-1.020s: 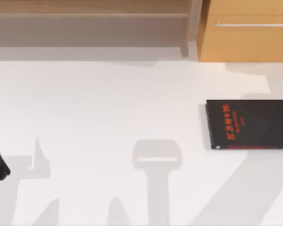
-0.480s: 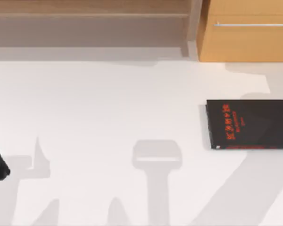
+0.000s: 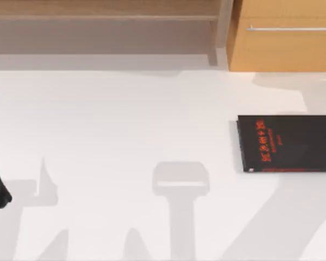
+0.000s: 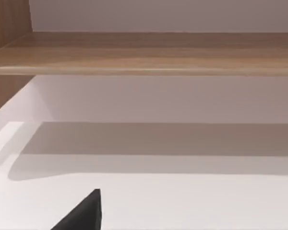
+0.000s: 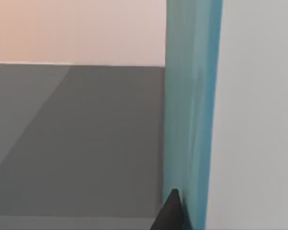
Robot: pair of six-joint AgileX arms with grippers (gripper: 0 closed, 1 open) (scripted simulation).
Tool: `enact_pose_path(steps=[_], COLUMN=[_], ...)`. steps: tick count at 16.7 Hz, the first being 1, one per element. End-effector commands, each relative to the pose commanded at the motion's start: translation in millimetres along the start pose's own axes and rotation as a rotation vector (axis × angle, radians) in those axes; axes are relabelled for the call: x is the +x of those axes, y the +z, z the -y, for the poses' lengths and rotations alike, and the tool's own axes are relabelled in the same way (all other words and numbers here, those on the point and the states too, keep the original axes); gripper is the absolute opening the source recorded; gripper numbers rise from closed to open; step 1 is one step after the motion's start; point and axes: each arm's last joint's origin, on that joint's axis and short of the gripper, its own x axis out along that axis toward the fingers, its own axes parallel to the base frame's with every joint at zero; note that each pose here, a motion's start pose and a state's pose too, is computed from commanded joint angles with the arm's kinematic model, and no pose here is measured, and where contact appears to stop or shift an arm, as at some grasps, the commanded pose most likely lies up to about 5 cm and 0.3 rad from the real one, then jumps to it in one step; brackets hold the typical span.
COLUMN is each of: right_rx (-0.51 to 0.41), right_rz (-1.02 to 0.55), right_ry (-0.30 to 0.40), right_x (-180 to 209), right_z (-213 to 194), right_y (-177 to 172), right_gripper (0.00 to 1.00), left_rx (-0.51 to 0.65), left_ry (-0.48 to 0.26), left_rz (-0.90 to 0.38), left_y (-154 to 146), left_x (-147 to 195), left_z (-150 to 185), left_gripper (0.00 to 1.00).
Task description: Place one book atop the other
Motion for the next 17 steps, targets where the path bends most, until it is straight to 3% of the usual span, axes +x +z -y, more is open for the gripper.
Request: enact_pose_path(steps=[4, 7, 9, 13, 17], right_rx=[-0.014, 0.009, 0.075, 0.333, 0.785], right_rz=[0.028, 0.093, 0.144, 0.281, 0.35], right_ry=[-0.018, -0.114, -0.191, -0.293, -0.269], right_x=[-3.1, -24.4, -44.2, -86.8, -117.7], right_z=[0.2, 5.2, 2.0, -28.7, -94.1], right_y=[11.9, 43.1, 65.7, 103.7, 95.2], right_gripper=[0.0, 0.0, 0.0, 0.0, 0.0], left_rx=[0.0, 0.0, 0.0, 0.0, 0.0], left_ry=[0.0, 0.0, 0.0, 0.0, 0.0], left_rz=[0.0, 0.0, 0.0, 0.0, 0.0], left_y=[0.0, 0.0, 0.0, 0.0, 0.0], left_x=[0.0, 0.0, 0.0, 0.0, 0.0], left_z=[0.0, 0.0, 0.0, 0.0, 0.0], left_gripper=[1.0, 1.0, 1.0, 1.0, 1.0])
